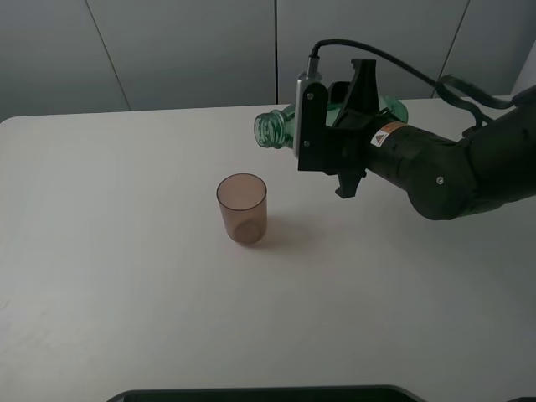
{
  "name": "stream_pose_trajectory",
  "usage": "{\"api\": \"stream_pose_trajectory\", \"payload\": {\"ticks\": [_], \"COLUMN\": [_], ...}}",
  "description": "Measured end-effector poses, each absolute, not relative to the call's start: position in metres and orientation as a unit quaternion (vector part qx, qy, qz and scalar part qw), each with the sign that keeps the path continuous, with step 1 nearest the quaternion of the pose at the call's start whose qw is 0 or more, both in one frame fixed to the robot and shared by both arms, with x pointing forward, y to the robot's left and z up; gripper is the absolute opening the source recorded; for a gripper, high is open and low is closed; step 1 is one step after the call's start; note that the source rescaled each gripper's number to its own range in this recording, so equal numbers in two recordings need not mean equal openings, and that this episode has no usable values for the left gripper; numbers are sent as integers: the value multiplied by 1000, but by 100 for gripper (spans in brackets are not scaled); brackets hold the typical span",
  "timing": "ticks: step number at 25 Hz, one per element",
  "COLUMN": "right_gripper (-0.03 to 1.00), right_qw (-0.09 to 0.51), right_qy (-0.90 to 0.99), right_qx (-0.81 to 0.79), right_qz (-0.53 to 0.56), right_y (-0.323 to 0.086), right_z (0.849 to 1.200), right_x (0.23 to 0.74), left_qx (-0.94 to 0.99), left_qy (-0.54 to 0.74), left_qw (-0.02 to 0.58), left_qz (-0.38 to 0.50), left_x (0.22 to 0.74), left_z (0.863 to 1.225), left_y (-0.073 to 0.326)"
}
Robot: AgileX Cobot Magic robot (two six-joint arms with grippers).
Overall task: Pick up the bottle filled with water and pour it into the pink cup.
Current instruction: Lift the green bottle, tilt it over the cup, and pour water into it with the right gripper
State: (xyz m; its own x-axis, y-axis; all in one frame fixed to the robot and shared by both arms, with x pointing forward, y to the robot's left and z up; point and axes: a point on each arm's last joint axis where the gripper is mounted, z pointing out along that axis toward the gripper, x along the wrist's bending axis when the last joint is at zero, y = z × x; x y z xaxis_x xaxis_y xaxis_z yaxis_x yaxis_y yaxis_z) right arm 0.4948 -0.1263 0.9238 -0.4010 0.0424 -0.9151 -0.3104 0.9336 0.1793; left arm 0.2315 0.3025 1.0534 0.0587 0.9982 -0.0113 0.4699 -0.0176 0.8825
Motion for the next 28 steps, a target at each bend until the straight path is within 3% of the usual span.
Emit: {"api": "stream_pose_trajectory", "payload": {"ticks": [28], "right_gripper": [0], "right_qw": [539], "right_qy": [828], "right_qx": [-105], "right_qz": [114], "right_y": [-128], "right_z": [917], "right_x": [499], "left_qx": [622], "left_qy": [590], "left_qw": [378], "left_qz": [350], "left_x": [231], "left_z": [1053], "left_y": [303]}}
